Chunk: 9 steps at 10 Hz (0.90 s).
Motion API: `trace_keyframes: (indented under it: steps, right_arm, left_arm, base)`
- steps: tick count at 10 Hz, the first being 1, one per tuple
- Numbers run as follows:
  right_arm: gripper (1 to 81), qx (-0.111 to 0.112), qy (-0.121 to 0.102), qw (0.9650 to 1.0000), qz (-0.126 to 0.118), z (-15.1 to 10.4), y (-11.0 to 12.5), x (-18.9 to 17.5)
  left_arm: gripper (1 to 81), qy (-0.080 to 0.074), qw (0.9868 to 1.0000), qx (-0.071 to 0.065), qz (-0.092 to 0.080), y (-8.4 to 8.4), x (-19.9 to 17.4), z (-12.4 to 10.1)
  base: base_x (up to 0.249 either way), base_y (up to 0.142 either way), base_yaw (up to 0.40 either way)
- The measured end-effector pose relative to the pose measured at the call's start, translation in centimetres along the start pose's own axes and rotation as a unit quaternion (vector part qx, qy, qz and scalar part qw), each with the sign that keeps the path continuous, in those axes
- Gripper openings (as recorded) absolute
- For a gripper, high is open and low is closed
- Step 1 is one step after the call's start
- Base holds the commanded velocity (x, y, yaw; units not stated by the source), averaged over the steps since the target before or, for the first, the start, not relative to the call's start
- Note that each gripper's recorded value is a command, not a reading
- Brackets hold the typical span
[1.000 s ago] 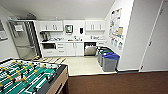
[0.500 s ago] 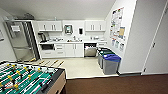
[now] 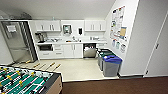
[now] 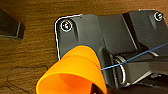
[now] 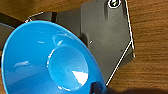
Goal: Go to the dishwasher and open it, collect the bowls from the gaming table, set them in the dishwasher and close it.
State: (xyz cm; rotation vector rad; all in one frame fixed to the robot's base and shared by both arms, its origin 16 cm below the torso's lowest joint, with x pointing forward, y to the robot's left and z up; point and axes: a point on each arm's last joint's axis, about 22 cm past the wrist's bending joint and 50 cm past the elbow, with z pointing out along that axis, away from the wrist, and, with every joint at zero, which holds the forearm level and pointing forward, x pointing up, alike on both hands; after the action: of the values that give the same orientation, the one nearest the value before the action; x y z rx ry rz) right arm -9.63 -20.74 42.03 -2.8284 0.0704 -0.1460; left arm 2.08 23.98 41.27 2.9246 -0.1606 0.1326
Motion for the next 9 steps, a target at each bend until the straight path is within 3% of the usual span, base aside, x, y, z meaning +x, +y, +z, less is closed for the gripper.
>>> trace_keyframes:
  steps: [9]
  right_arm:
    - [1.0, -0.002, -0.001, 1.0000, 0.000, -0.09, 0.24, -0.19]
  left_arm:
    - [1.0, 0.000, 1.0000, -0.001, 0.000, 0.11, -0.03, 0.02]
  base:
    - [0.251, 0.000, 0.000]
